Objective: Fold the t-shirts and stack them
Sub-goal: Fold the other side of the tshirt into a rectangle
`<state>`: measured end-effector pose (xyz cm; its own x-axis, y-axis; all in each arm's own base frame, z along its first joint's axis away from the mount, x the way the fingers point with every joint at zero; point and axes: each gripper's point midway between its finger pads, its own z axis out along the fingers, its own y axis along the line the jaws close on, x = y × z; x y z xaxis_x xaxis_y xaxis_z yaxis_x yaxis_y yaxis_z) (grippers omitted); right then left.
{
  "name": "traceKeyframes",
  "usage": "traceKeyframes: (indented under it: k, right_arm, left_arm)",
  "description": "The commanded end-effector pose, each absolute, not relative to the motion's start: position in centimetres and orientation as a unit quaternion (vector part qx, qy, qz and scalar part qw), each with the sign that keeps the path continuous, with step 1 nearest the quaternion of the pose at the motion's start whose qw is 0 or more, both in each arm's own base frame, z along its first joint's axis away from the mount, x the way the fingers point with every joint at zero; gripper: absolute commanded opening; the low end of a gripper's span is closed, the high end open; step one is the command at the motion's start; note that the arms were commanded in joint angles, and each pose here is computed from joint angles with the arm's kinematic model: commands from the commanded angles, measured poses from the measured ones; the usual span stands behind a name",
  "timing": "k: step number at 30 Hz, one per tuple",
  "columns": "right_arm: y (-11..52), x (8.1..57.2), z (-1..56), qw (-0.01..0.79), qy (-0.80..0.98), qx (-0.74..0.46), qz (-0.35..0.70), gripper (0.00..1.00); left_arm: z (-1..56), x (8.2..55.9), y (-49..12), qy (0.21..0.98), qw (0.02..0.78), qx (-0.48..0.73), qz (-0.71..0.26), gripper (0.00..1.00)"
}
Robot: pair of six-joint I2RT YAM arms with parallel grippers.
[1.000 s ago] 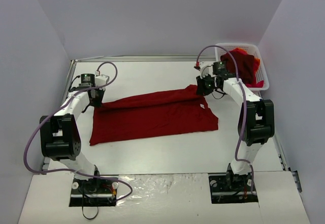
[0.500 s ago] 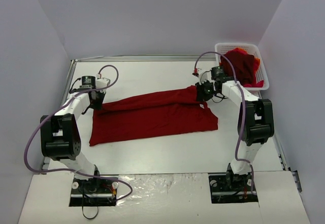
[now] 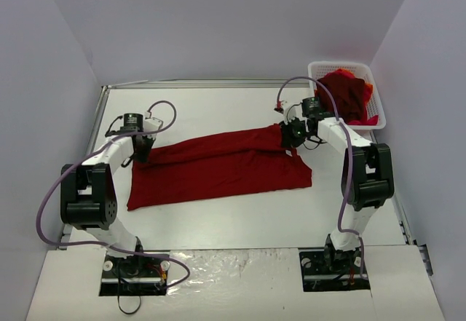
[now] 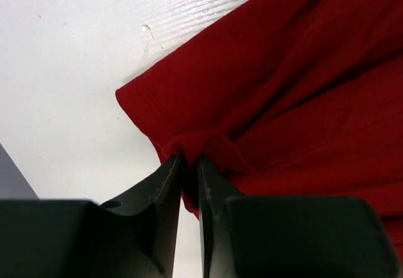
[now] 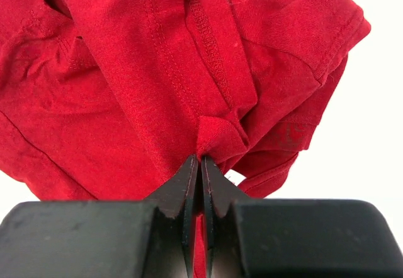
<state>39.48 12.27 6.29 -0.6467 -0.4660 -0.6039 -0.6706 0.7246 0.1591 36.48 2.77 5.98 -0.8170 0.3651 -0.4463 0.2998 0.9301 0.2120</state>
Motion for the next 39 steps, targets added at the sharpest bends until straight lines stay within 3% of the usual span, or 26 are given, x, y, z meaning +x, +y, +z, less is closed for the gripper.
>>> traceKeyframes:
  k: [1, 4, 5, 8, 10, 14, 23, 28, 39]
  right_arm:
    - [12.5, 38.4, 5.6, 0.251, 0.890, -0.329, 0.189, 0.01]
    - [12.7, 38.1, 4.7, 0.238, 0.893, -0.335, 0.186, 0.08]
    - [12.7, 38.0, 4.1, 0.231, 0.894, -0.337, 0.183, 0.19]
    - [12.6, 37.9, 3.4, 0.221, 0.896, -0.340, 0.180, 0.20]
    - [12.6, 37.7, 2.8, 0.212, 0.898, -0.340, 0.179, 0.28]
    - [12.7, 37.8, 2.8, 0.208, 0.897, -0.349, 0.177, 0.28]
    - [13.8, 37.5, 6.9, 0.219, 0.877, -0.375, 0.207, 0.30]
    - [14.1, 37.2, 10.6, 0.243, 0.860, -0.397, 0.210, 0.40]
    - [14.6, 37.6, 11.2, 0.246, 0.842, -0.423, 0.225, 0.48]
  left_arm:
    - [7.3, 37.0, 3.9, 0.944, 0.254, 0.184, 0.105, 0.16]
    - [6.5, 36.9, 3.1, 0.942, 0.242, 0.203, 0.113, 0.28]
    - [6.3, 36.9, 3.1, 0.942, 0.239, 0.204, 0.117, 0.32]
    - [6.1, 36.9, 3.0, 0.941, 0.237, 0.207, 0.123, 0.41]
    - [6.0, 36.8, 2.9, 0.941, 0.234, 0.211, 0.126, 0.44]
    - [6.9, 37.0, 3.2, 0.938, 0.238, 0.208, 0.139, 0.45]
    - [14.6, 38.5, 2.6, 0.927, 0.305, 0.183, 0.122, 0.50]
    - [18.4, 38.4, 2.2, 0.921, 0.339, 0.165, 0.101, 0.59]
    - [19.7, 37.9, 2.5, 0.921, 0.352, 0.137, 0.095, 0.62]
